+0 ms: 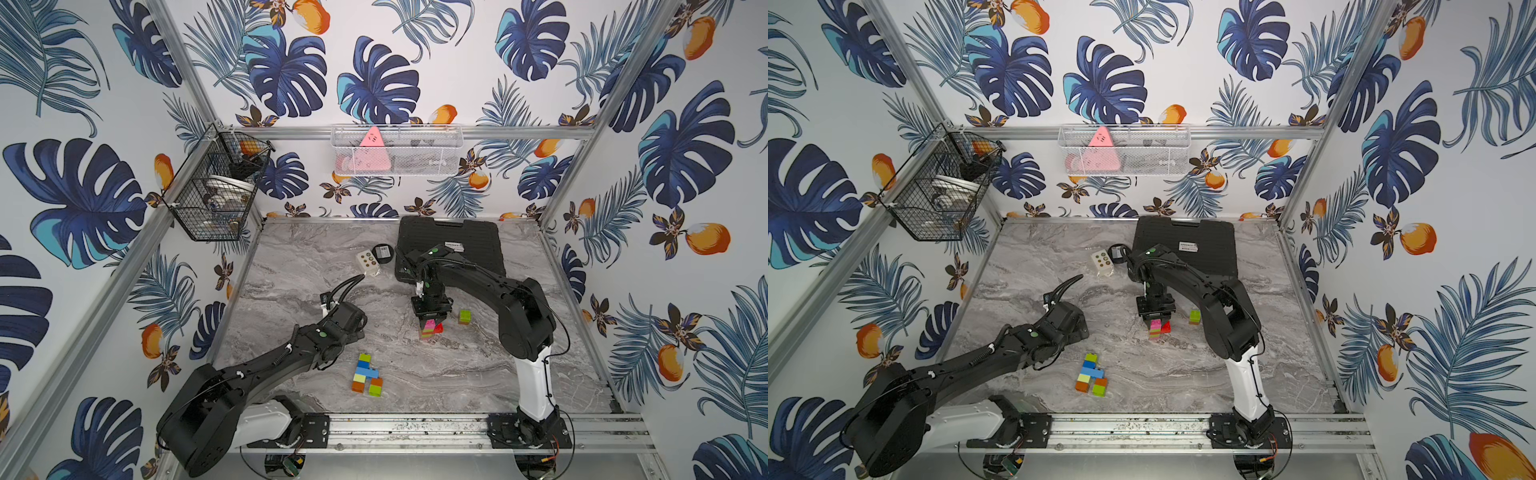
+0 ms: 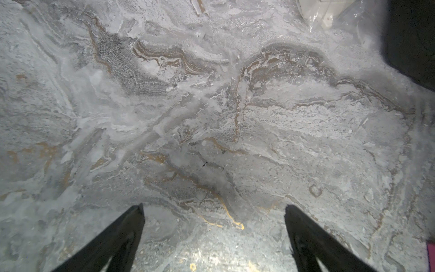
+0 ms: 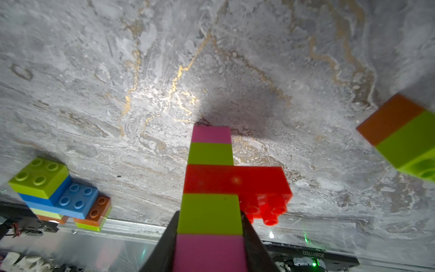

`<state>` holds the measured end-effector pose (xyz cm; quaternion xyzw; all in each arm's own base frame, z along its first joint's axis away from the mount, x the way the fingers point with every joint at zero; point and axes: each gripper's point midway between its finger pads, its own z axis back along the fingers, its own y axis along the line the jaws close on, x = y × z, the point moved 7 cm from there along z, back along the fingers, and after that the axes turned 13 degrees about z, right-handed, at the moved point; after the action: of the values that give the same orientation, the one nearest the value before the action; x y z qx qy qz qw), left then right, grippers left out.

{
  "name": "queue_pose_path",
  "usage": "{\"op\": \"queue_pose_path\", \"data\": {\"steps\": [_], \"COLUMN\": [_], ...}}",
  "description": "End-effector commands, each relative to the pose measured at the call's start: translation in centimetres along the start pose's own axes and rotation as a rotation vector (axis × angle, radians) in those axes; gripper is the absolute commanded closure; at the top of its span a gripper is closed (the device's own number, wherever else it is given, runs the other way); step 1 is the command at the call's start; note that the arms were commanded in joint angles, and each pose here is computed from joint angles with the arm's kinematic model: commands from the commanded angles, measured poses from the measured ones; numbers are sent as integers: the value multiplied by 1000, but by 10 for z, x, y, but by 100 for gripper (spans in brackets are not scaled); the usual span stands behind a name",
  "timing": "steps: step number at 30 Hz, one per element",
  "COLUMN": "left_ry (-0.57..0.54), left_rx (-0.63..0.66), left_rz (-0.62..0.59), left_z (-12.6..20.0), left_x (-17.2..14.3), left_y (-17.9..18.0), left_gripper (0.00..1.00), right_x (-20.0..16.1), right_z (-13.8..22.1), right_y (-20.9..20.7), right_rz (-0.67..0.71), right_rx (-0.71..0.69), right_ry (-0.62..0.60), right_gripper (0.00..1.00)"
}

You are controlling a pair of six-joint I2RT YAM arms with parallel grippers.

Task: Assemble the letter h with lego
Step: Assemble the lego brick with the lego brick.

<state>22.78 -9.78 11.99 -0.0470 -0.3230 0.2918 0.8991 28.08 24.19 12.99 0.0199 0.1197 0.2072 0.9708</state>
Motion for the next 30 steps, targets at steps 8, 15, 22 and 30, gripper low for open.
{"op": "queue_pose_path", "data": {"steps": [8,15,22,30], "left_ry": [-8,-10,-11,-13], "left_rx": [-12,-15,-23,-21], "left_rz": [16,18,24,23], "left_z": [2,4,5,5], "left_x": [3,4,4,4], "left_y": [-2,-2,-1,-1], "left_gripper": [2,2,2,2], "right_x": [23,28,30,27], "right_z": [-32,-57,-63,-19], "right_y": [-12,-9,-4,-1], "right_rz": [-78,-127,-143,-149], "right_rx": [-40,-87,-100,-93], "right_ry": [-18,33,44,-63], "right_gripper": [78,79,76,68]}}
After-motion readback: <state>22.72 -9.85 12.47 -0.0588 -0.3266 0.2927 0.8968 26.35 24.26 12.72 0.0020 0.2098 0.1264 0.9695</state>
